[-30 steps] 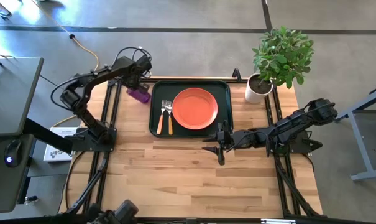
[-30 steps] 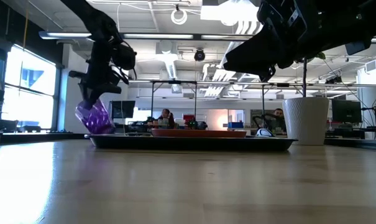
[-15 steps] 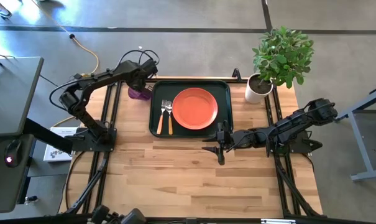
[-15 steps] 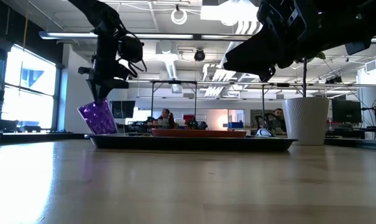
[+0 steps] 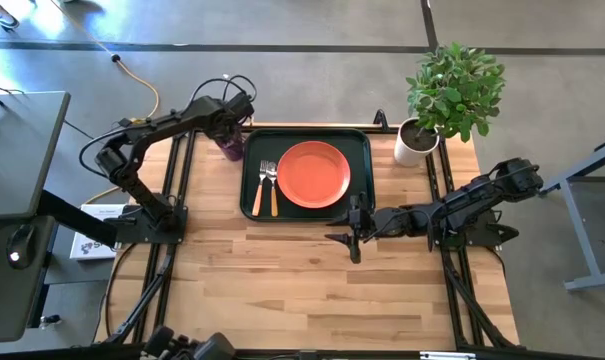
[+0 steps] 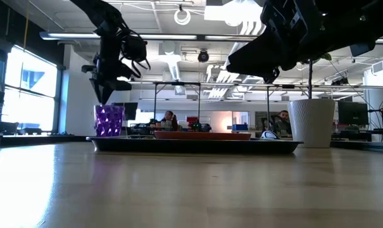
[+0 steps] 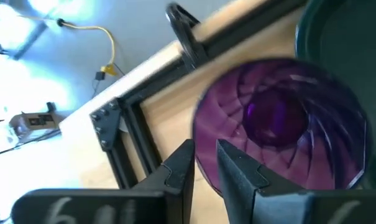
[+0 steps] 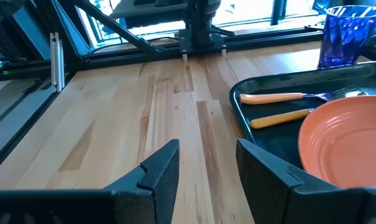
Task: Pick and place plate/cup/fork/spoon on tray
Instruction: Put the purple glass on the black serving tray to the top right of the orange plate
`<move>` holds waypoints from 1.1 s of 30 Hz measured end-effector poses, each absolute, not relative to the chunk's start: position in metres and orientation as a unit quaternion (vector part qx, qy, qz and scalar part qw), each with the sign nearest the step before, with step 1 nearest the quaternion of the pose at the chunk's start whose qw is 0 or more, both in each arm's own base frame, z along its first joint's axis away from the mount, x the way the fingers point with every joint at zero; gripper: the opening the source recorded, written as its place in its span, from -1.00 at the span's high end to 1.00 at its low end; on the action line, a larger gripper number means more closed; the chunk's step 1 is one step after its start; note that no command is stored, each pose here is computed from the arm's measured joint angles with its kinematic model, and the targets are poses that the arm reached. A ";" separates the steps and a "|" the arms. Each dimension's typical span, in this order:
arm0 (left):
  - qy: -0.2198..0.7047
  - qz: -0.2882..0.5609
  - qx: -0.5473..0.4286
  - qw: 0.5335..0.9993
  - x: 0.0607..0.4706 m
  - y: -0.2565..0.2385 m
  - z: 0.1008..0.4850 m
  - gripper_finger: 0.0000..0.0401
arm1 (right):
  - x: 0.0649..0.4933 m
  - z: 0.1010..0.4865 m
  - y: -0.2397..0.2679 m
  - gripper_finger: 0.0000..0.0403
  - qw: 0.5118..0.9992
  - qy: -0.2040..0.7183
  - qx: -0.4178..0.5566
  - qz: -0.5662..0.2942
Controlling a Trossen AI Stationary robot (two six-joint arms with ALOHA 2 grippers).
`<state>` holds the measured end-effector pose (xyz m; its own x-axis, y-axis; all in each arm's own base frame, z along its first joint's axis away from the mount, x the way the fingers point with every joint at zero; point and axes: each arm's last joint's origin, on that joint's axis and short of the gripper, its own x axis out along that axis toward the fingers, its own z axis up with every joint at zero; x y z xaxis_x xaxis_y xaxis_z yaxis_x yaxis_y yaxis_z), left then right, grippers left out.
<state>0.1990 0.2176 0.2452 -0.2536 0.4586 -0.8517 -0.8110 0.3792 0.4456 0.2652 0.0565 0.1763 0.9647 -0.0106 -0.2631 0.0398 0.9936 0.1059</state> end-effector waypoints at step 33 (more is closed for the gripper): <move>0.555 0.487 -0.301 0.604 0.158 0.245 0.217 0.50 | 0.263 0.169 0.056 0.26 0.983 0.171 0.058 -0.016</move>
<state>0.1584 0.2450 0.2171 -0.0898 0.2544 -0.9629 -0.9221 0.3442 0.1769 0.2629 0.0564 0.1689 0.9412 -0.0109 -0.3377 0.0508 0.9927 0.1096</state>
